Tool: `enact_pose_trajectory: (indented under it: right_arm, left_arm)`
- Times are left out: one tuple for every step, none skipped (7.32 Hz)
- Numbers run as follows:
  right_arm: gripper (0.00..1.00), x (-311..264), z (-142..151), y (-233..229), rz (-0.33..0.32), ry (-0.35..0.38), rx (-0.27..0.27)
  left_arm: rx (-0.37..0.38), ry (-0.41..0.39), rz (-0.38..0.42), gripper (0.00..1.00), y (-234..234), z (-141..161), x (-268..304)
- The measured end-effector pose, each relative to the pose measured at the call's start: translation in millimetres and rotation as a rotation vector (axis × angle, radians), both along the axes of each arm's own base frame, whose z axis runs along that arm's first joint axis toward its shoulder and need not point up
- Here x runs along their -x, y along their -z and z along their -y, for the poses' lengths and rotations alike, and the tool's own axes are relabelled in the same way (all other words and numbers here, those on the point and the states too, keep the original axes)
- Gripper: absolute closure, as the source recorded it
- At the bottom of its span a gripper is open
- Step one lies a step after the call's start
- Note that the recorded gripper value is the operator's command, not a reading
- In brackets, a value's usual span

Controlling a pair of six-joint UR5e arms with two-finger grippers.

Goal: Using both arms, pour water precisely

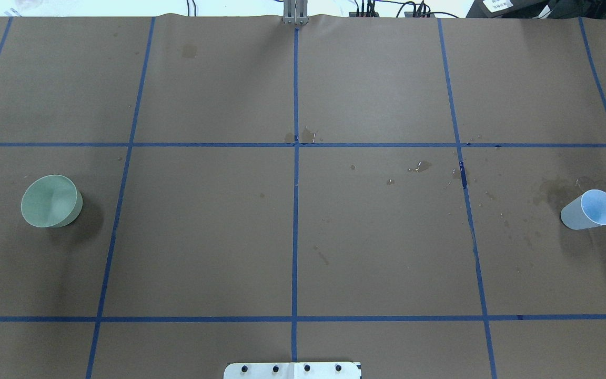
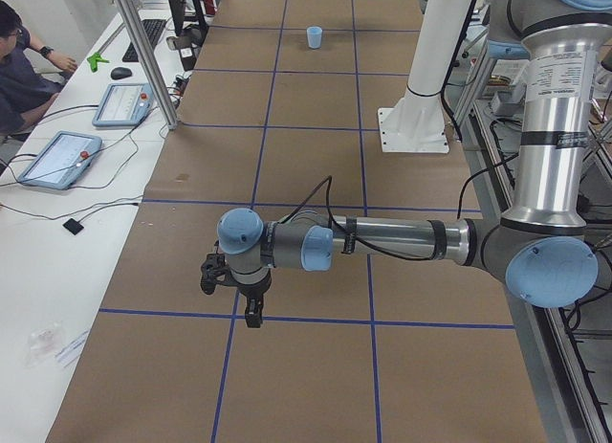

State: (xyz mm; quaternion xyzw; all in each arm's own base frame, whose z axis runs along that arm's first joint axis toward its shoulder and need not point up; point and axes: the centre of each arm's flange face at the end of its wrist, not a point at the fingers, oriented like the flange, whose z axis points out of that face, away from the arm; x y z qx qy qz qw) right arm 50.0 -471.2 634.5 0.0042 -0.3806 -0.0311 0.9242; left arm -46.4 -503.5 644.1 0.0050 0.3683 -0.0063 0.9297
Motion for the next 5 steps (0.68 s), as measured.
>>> enact_pose_trajectory:
  right_arm:
    - [0.01, 0.0, -0.4, -0.5, 0.001, 0.0, 0.001]
    - [0.01, 0.0, -0.6, -0.5, 0.001, 0.0, 0.001]
    - [0.01, -0.2, -0.9, -0.6, 0.001, -0.001, 0.002]
    - [0.01, -0.3, -1.8, -0.9, 0.001, -0.001, 0.002]
    - [0.01, -0.2, -2.7, -1.2, 0.001, 0.0, 0.002]
  left_arm:
    - [-0.001, 0.0, 0.0, 0.0, 0.4, 0.2, 0.0]
    - [-0.001, 0.0, 0.001, 0.0, 0.6, 0.3, 0.1]
    - [-0.002, 0.0, 0.001, 0.0, 0.7, 0.4, 0.1]
    - [-0.002, 0.0, 0.001, 0.0, 0.7, 0.4, 0.1]
    - [-0.002, 0.0, 0.001, 0.0, 0.7, 0.4, 0.1]
